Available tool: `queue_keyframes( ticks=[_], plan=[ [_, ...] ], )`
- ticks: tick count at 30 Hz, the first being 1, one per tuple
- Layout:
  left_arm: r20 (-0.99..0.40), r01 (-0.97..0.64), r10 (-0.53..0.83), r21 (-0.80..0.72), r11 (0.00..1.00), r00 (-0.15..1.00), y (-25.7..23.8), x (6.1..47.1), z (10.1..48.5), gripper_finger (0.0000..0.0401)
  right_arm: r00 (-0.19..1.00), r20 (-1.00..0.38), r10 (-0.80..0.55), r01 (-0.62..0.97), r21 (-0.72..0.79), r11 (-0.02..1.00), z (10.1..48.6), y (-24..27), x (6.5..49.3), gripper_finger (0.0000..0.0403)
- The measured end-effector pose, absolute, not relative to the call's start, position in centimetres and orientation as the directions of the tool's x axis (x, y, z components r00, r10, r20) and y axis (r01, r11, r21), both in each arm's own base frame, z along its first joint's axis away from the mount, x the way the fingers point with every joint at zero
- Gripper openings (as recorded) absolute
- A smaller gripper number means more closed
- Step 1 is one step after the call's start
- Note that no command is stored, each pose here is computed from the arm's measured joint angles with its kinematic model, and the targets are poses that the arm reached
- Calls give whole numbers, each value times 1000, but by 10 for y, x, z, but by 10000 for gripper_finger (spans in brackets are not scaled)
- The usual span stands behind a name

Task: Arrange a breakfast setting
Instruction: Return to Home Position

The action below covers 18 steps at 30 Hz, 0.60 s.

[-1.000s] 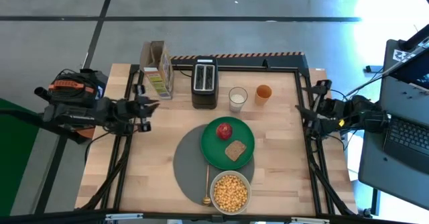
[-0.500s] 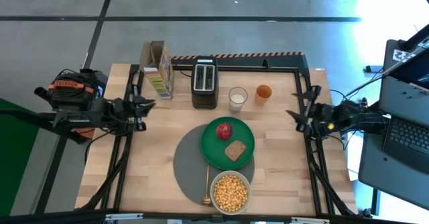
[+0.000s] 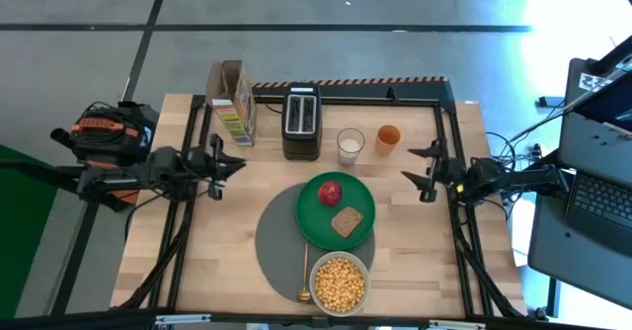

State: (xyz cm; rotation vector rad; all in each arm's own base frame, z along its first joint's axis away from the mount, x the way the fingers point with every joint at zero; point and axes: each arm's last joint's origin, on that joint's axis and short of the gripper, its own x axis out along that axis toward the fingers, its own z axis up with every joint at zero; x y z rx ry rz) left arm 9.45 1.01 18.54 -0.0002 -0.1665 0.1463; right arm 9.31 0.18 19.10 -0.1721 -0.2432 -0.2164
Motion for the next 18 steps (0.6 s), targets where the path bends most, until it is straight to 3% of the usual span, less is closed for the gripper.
queue_keyframes(
  ticks=[3,6,18],
  plan=[
    [18,-145,147,-74,987,989,10,97,167,39,952,221,-212,238,-96,967,188,1,94,277],
    [-22,-108,106,-125,986,994,8,100,164,39,969,126,-213,223,-75,972,178,1,96,277],
    [-23,-100,97,-153,983,995,7,100,164,39,974,8,-227,227,-54,972,168,1,100,277]
  ],
)
